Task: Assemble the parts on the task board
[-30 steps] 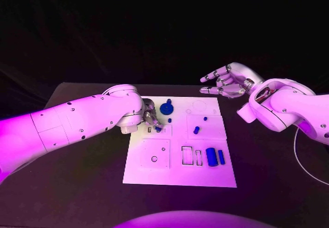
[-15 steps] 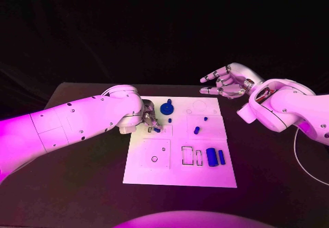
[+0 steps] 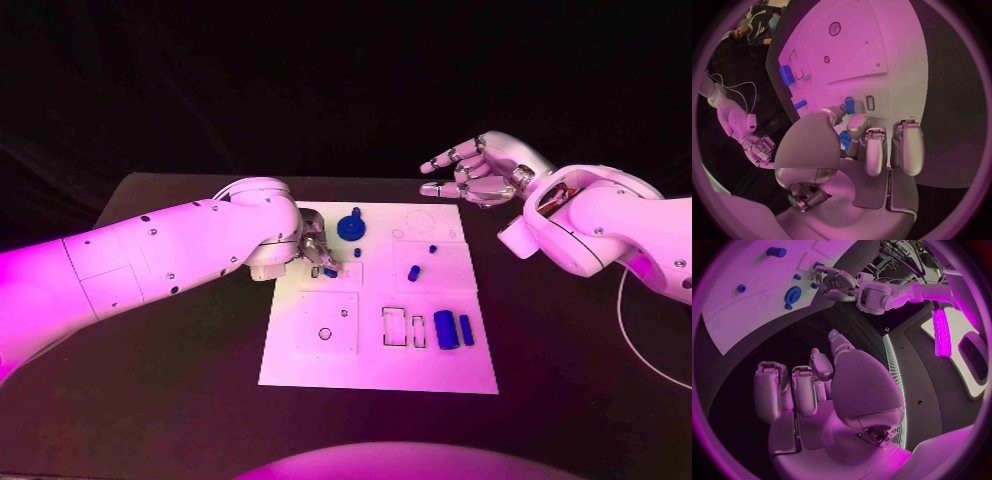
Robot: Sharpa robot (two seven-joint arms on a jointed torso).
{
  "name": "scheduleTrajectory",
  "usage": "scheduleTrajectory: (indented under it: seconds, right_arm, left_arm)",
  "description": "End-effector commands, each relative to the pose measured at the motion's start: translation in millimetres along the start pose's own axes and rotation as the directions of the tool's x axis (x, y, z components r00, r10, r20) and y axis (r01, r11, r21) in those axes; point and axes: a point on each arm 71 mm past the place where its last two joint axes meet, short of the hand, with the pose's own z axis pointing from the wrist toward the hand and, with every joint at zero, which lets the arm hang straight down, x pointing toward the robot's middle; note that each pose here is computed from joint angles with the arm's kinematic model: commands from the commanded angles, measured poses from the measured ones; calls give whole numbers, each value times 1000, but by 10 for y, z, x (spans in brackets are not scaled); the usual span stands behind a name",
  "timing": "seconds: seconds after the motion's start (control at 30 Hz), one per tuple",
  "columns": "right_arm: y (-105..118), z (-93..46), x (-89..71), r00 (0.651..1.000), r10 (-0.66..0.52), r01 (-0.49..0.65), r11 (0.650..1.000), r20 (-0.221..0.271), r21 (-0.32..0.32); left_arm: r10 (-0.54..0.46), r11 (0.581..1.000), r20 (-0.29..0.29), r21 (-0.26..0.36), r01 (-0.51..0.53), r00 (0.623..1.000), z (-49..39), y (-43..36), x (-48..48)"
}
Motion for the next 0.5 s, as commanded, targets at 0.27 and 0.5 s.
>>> scheduleTrajectory:
  seconds: [0.27,0.5]
  right_arm:
    - [21,0,27,1000,3,-3,1000,-18,-14]
    - [27,-3,32,1000,3,-3,1000,-20,-15]
  left_arm:
    - [10,995,-35,-95,-13,999,33,21,32]
    - [10,995,-45,-98,-15,999,64,2,28]
